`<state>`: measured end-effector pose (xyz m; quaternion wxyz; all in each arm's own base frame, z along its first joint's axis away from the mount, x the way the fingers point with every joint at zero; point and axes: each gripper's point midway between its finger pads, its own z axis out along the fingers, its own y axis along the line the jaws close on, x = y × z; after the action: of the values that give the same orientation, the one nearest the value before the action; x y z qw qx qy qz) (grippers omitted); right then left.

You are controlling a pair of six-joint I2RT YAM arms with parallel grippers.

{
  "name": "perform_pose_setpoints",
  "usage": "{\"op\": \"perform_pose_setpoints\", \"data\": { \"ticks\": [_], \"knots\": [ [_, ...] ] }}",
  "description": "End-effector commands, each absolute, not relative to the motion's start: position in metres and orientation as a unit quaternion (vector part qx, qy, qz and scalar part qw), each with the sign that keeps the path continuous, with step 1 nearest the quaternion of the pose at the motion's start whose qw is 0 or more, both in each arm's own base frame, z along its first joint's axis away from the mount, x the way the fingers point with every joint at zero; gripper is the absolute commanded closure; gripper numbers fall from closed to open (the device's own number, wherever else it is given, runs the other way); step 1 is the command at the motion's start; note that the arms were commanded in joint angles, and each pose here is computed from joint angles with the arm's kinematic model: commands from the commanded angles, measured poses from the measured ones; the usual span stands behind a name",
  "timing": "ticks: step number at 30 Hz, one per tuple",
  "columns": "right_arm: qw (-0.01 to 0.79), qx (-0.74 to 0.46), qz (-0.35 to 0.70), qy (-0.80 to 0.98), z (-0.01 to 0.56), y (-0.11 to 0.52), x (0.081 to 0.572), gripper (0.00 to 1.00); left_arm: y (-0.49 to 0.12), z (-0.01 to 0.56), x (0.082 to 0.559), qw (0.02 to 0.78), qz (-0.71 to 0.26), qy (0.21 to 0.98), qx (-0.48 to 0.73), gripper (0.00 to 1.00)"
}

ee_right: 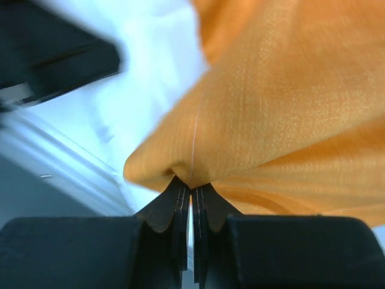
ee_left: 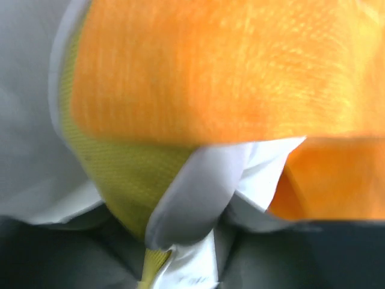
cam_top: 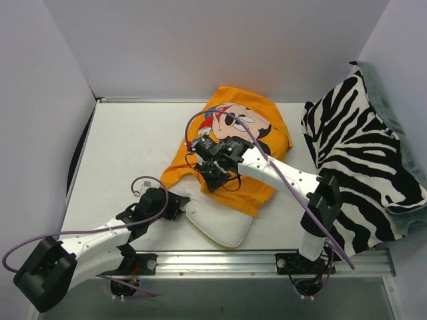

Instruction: Put the pillow into the pillowcase

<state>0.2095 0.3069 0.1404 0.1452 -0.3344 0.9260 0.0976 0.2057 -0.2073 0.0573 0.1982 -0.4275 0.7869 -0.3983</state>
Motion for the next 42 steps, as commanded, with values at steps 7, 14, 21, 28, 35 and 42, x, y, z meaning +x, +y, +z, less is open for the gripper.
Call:
{"op": "perform_pose_setpoints", "data": {
  "ticks": [7, 14, 21, 28, 35, 42],
  "knots": [
    [0.056, -0.339, 0.451, 0.824, 0.277, 0.408, 0.119, 1.00, -0.228, 0.119, 0.322, 0.314, -0.471, 0.702, -0.432, 1.00],
    [0.026, -0.231, 0.334, 0.913, 0.175, 0.323, 0.152, 1.00, -0.193, 0.119, 0.308, 0.338, -0.467, 0.684, -0.446, 0.95],
    [-0.009, -0.227, 0.242, 0.943, 0.112, 0.288, 0.133, 0.97, -0.183, 0.113, 0.260, 0.304, -0.464, 0.723, -0.412, 0.16],
    [0.043, -0.215, 0.264, 0.939, 0.145, 0.303, 0.151, 1.00, -0.156, 0.101, 0.182, 0.237, -0.376, 0.807, -0.389, 0.02],
    [0.038, -0.212, 0.294, 0.931, 0.148, 0.342, 0.162, 1.00, -0.160, 0.046, 0.124, 0.110, -0.362, 0.830, -0.410, 0.09],
    [0.020, -0.223, 0.317, 0.921, 0.152, 0.371, 0.156, 1.00, -0.163, 0.040, 0.130, 0.127, -0.354, 0.840, -0.392, 0.16]
  ]
}}
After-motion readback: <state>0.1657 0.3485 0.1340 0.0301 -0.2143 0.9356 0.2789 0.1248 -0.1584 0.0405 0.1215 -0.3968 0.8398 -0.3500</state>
